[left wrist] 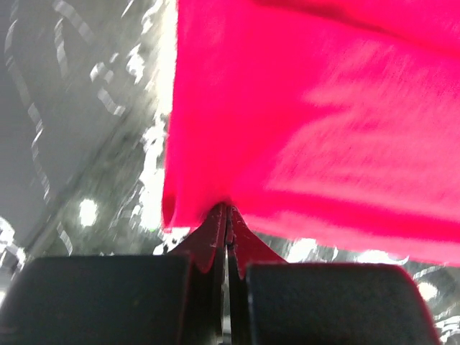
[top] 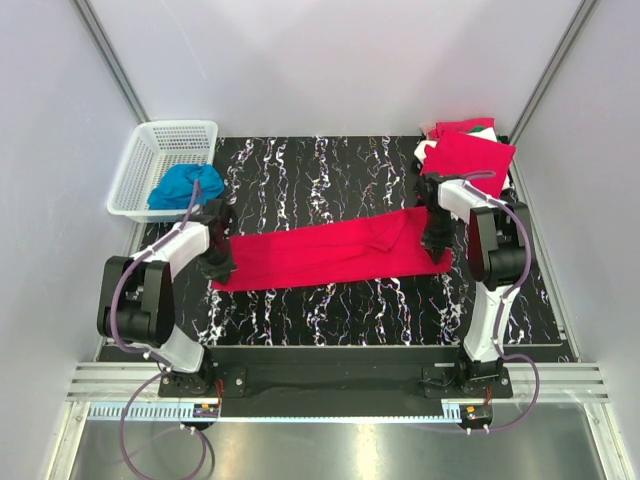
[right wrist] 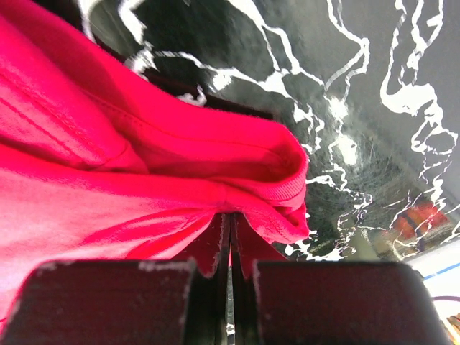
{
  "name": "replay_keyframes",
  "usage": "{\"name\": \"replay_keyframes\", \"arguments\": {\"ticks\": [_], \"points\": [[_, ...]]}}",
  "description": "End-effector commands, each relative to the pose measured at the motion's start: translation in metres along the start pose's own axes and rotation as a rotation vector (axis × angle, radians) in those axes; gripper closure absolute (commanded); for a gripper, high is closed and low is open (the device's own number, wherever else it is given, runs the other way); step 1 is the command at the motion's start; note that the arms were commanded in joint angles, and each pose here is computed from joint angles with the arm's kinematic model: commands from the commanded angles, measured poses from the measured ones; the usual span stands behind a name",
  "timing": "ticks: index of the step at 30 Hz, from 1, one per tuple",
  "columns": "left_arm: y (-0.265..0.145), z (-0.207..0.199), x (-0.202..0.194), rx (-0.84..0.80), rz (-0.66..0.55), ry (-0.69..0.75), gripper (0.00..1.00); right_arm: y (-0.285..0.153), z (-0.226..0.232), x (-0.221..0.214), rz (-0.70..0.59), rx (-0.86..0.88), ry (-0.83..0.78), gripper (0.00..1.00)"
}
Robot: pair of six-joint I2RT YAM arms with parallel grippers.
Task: Fold and stack the t-shirts
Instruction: Fold the tshirt
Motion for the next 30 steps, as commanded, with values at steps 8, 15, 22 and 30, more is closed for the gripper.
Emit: {"name": "replay_keyframes", "arguments": {"ticks": [8,15,22,30], "points": [[-0.029,-0.003,0.000,0.022,0.034,-0.049,1.00,-0.011,0.056,0.053,-0.025,0.074,-0.079,1.00],[-0.033,-0.005,0.006,0.027,0.007,-0.038,1.00,-0.033,0.077,0.066,-0.058,0.093,-0.109,1.00],[-0.034,-0.017,0.022,0.019,-0.002,-0.017,1.00,-0.037,0.081,0.063,-0.039,0.108,-0.135,1.00],[-0.037,-0.024,0.031,0.010,-0.018,0.005,1.00,-0.103,0.059,0.055,-0.200,0.193,-0.099,0.87]]}}
Point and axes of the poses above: each gripper's point midway between its finger pads, its own y axis out along the fingers, its own z axis along the line the jaws close on, x = y × z, the point moved 1 cm from there along -y, back along the fingers, and after that the axes turned 3 degrees about y, right-handed, at the moved point
